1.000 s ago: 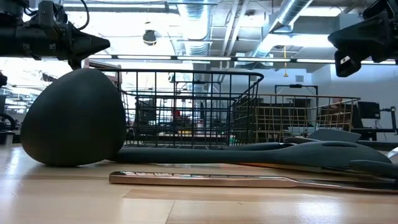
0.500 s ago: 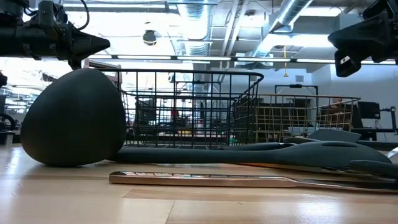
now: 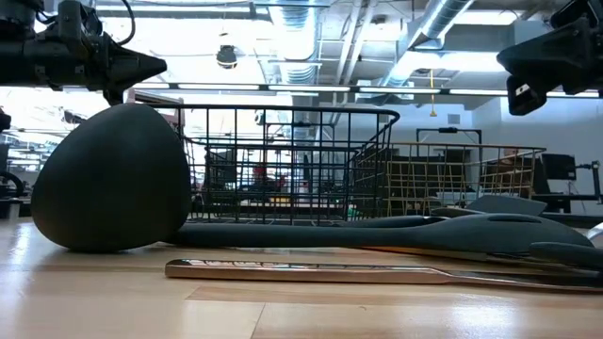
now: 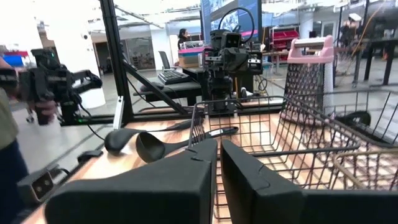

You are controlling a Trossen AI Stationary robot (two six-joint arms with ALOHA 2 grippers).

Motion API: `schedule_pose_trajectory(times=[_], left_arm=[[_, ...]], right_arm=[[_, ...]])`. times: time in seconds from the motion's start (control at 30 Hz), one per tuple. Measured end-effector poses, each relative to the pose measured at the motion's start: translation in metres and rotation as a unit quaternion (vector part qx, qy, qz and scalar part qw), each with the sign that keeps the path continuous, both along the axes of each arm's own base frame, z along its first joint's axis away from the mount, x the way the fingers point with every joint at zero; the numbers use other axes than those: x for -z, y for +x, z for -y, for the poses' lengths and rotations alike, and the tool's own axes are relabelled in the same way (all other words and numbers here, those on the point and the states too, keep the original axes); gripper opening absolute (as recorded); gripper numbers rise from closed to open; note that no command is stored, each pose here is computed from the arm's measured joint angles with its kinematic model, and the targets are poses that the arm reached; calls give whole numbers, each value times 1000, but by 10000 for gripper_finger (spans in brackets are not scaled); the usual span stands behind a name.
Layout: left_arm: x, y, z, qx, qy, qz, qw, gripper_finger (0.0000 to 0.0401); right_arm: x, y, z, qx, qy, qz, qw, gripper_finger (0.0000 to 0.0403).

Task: Pick & Place Kitchen Items
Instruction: Put the spatula into the top right wire basket

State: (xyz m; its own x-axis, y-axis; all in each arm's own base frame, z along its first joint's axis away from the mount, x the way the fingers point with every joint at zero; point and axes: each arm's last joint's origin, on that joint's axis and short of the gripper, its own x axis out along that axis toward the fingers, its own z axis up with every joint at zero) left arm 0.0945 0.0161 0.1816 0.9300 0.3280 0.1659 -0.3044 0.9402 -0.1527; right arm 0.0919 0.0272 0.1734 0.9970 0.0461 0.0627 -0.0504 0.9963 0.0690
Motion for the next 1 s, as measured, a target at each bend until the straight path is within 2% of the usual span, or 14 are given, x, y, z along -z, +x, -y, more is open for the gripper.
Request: schedule_pose_trajectory(times=[0.3, 0.5, 0.63, 0.87, 1.0], left_arm=[[-5, -1, 0, 18, -82, 57, 995, 4], [-11, -3, 0, 31, -120, 105, 987, 4], [-16, -4, 0, 36, -124, 135, 982, 3], [-24, -7, 1, 42, -119, 176, 976, 4], [-27, -9, 1, 44, -117, 191, 973, 3]], right_arm=[[0, 0, 0, 1, -12, 1, 1000, 21], [-2, 0, 1, 1, 79, 9, 997, 21], [-13, -1, 3, 0, 150, 59, 987, 21], [-33, -6, 8, 5, 189, 165, 968, 21], [-41, -10, 13, 34, 208, 215, 954, 21]])
